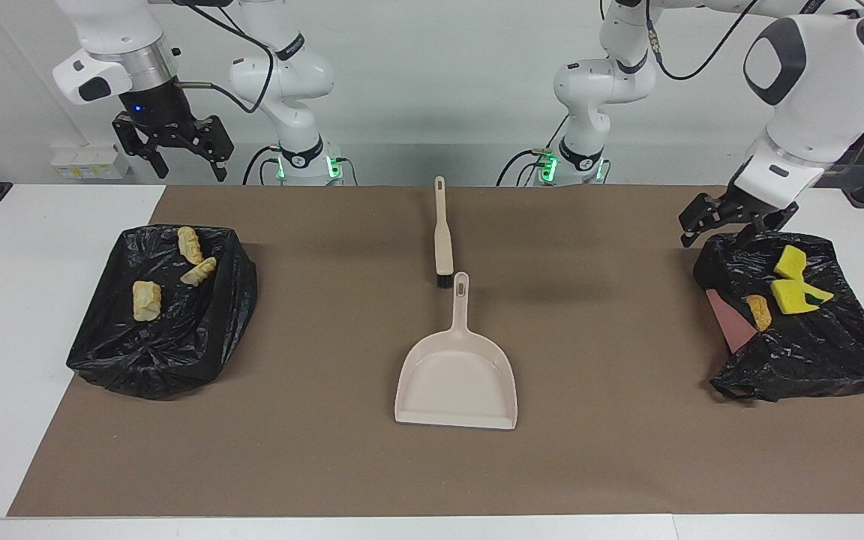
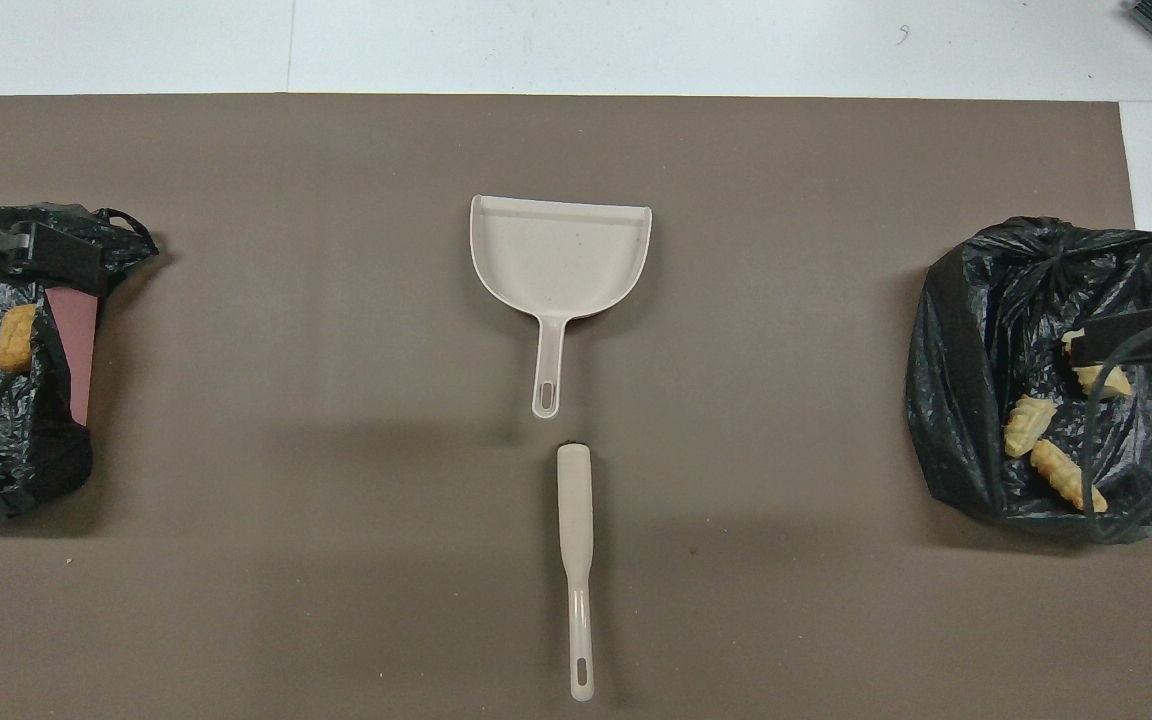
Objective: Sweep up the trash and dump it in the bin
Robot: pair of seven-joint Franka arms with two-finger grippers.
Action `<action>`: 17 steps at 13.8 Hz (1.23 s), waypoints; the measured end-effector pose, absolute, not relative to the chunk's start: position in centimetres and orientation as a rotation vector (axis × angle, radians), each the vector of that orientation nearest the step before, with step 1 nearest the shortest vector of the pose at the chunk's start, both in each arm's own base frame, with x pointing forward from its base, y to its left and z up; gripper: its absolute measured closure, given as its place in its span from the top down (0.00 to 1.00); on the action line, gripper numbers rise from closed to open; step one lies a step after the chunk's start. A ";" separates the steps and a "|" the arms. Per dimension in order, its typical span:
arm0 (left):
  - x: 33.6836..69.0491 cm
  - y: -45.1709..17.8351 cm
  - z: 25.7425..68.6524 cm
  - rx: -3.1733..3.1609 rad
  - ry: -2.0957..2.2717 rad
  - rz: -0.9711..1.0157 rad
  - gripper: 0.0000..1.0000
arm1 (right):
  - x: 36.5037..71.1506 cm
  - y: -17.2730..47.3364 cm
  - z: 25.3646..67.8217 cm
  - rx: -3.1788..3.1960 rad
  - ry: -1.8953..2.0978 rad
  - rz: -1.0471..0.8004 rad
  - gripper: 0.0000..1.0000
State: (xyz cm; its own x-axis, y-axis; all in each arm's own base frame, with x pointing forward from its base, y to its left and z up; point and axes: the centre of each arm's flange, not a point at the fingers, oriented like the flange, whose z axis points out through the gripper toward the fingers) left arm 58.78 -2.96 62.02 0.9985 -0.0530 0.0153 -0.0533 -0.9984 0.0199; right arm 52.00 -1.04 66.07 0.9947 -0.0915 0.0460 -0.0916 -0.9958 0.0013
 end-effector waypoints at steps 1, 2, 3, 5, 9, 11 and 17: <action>58.4 -3.0 62.6 3.121 -0.083 0.034 1.00 | 52.0 -1.1 66.1 3.134 -0.144 0.072 1.00; 58.2 -3.0 62.9 3.121 -0.083 0.038 1.00 | 52.0 -1.1 66.1 3.134 -0.145 0.072 1.00; 58.1 -3.0 63.0 3.122 -0.083 0.036 1.00 | 52.0 -1.1 66.1 3.133 -0.145 0.072 1.00; 58.1 -3.0 62.8 3.122 -0.083 0.027 1.00 | 52.0 -1.1 66.1 3.133 -0.146 0.072 1.00; 57.9 -2.8 62.6 3.123 -0.080 -0.005 1.00 | 52.0 -1.1 66.1 3.133 -0.146 0.072 1.00; 57.8 -2.8 62.6 3.123 -0.080 -0.016 1.00 | 52.0 -1.2 66.1 3.133 -0.148 0.072 1.00; 57.1 -3.7 63.1 3.124 -0.118 -0.047 1.00 | 52.0 -1.2 66.1 3.133 -0.149 0.073 1.00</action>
